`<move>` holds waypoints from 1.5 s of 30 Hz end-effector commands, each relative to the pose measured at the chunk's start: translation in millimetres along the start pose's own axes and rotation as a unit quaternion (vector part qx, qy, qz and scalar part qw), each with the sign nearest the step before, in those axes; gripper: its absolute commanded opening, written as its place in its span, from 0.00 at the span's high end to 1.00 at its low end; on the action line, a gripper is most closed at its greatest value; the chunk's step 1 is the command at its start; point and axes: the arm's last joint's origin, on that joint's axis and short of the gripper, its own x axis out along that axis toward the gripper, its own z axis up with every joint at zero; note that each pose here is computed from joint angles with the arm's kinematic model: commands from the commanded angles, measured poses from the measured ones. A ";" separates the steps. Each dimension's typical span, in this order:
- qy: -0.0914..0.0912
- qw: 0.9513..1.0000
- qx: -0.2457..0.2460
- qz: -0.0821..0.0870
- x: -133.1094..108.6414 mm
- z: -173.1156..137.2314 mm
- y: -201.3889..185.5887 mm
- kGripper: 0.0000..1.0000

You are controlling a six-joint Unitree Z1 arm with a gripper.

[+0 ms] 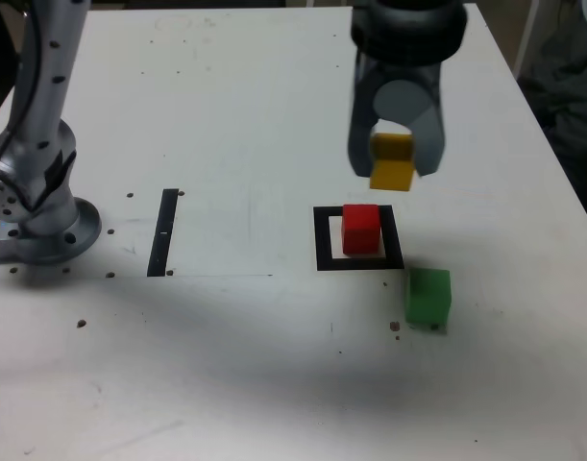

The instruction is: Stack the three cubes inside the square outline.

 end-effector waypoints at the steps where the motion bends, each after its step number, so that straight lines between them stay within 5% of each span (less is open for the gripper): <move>1: -0.006 1.000 -0.009 -0.005 2.5 -3.6 5.4 0.74; 14: 0.007 0.999 -0.029 -0.039 37.3 -9.6 17.1 0.74; 27: 0.012 0.998 -0.031 -0.049 48.6 -9.5 16.9 0.73; 35: 0.013 0.998 -0.030 -0.056 57.2 -10.2 18.7 0.03; 45: 0.019 0.998 -0.032 -0.054 59.5 -13.0 21.1 0.00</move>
